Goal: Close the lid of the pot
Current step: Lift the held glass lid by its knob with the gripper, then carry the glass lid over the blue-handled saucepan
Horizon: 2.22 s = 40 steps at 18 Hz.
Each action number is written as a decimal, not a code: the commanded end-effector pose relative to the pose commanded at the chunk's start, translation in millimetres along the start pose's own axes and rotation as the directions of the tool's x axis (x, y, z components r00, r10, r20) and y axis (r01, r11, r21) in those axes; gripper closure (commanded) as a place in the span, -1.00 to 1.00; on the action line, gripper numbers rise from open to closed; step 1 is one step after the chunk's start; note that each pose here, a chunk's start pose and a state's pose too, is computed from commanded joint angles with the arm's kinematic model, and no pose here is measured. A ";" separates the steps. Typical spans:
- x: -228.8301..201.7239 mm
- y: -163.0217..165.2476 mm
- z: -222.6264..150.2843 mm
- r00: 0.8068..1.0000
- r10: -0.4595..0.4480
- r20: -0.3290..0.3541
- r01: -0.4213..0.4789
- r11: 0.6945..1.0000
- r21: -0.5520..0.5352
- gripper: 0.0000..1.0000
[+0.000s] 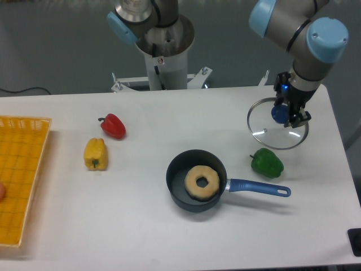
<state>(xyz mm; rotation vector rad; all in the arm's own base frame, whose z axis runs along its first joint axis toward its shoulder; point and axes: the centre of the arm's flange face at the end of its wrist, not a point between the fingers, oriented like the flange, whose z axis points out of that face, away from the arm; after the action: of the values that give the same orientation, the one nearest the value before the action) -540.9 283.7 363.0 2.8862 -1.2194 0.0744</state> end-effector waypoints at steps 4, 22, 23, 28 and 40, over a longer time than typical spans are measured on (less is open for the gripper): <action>0.1 -1.1 1.3 1.000 -0.014 -0.001 0.014 1.000 0.001 -0.22; -13.2 -57.3 -4.3 0.991 -0.133 0.007 0.133 0.991 -0.013 -0.22; -14.5 -63.5 -4.3 0.989 -0.148 0.007 0.148 0.989 -0.015 -0.22; -21.1 -97.8 -3.3 0.974 -0.228 0.006 0.228 0.973 -0.021 -0.22; -26.6 -174.6 4.2 0.921 -0.388 0.003 0.388 0.921 -0.015 -0.22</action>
<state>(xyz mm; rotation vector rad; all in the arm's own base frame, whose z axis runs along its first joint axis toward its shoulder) -434.1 424.4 359.6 3.0478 -0.6192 0.0610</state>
